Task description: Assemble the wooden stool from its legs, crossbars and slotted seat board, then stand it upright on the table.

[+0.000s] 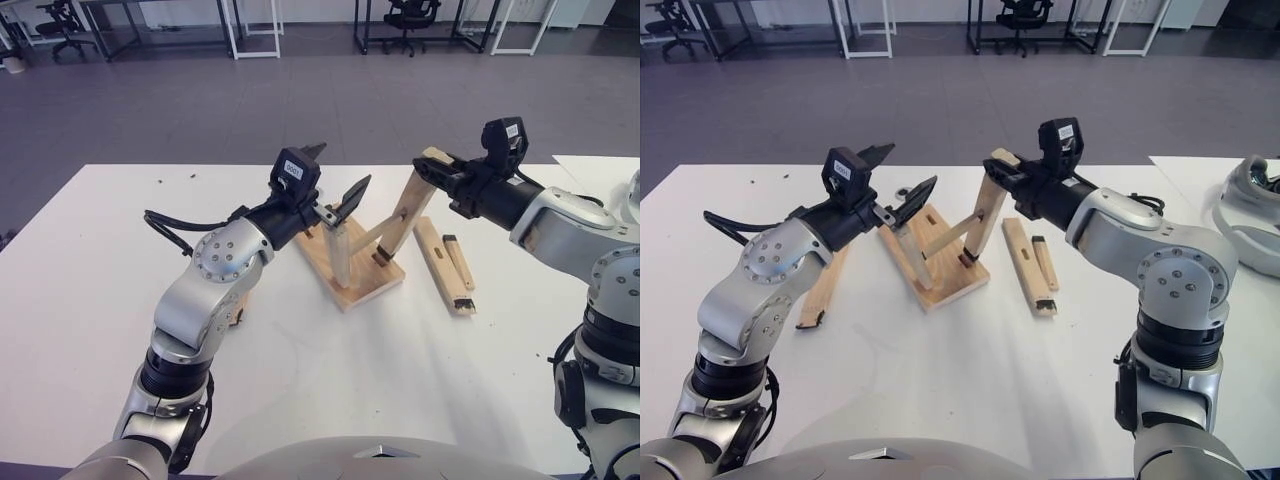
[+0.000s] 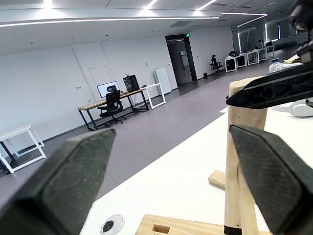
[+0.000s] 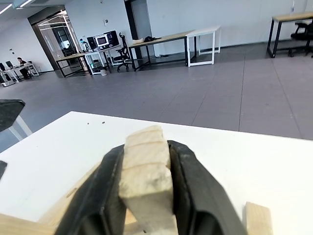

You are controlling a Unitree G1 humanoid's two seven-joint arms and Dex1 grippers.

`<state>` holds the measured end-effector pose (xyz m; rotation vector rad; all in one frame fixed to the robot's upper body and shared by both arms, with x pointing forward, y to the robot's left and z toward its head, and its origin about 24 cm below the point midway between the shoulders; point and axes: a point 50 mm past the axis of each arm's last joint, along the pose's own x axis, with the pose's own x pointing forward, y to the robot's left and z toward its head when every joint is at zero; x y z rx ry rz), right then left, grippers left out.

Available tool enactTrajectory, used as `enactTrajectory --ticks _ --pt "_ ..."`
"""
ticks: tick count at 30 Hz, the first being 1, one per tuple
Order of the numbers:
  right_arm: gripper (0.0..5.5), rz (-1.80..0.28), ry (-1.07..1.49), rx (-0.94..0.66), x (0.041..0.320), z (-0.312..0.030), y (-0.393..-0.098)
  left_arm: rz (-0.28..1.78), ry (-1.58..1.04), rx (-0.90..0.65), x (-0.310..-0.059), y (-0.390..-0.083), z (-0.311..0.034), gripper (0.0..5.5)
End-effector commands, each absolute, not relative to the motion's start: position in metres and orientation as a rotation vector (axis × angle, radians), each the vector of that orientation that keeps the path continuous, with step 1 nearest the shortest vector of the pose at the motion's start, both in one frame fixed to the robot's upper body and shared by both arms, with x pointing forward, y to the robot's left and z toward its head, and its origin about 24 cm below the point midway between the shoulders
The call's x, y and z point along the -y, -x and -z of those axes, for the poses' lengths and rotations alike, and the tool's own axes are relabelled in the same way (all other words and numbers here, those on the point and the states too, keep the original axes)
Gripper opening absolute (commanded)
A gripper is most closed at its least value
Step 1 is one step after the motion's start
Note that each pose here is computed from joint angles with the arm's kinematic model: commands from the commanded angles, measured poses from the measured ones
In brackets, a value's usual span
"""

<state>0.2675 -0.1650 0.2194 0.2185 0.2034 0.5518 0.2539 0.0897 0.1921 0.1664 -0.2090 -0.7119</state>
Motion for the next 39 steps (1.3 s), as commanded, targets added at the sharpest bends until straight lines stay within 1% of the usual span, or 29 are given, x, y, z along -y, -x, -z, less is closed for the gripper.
enactTrajectory --ticks 1,5,10,16,21,24,26,30,33,34,37,38,39 --pt "1.08 -0.655 -0.370 -0.273 0.157 -0.220 -0.271 0.691 -0.199 -0.049 -0.096 -0.258 -0.145 4.29" --pt "1.09 -0.643 -0.402 -0.376 0.153 -0.219 -0.282 0.691 -0.203 -0.044 -0.097 -0.259 -0.146 4.29" --pt "1.11 -0.585 -0.326 -0.525 0.149 -0.210 -0.284 0.700 -0.203 -0.039 -0.093 -0.260 -0.146 4.29" --pt "1.11 -0.475 -0.347 -0.634 0.149 -0.201 -0.280 0.703 -0.204 -0.022 -0.088 -0.262 -0.150 4.29" --pt "1.14 -0.320 -0.474 -0.658 0.135 -0.202 -0.285 0.712 -0.202 -0.013 -0.081 -0.264 -0.150 4.29" --pt "1.17 -0.258 -0.450 -0.715 0.135 -0.184 -0.277 0.715 -0.210 -0.013 -0.079 -0.266 -0.149 4.29" --pt "1.18 -0.255 -0.434 -0.753 0.135 -0.173 -0.271 0.715 -0.214 -0.016 -0.079 -0.266 -0.147 4.29" --pt "1.17 -0.446 -0.255 -0.878 0.130 -0.144 -0.244 0.713 -0.228 -0.019 -0.083 -0.267 -0.146 4.29" --pt "1.09 -0.515 -0.193 -0.938 0.126 -0.134 -0.237 0.718 -0.228 -0.021 -0.082 -0.267 -0.145 4.29" --pt "1.08 -0.532 -0.182 -0.932 0.123 -0.136 -0.239 0.718 -0.227 -0.021 -0.082 -0.267 -0.145 4.29" --pt "1.08 -0.544 -0.164 -0.765 0.119 -0.168 -0.258 0.714 -0.225 -0.022 -0.084 -0.267 -0.144 4.29" --pt "1.49 -0.540 -0.182 -0.673 0.118 -0.186 -0.266 0.707 -0.226 -0.012 -0.086 -0.268 -0.146 4.29" --pt "1.65 -0.544 -0.194 -0.570 0.118 -0.205 -0.271 0.698 -0.228 0.009 -0.089 -0.270 -0.152 4.29"
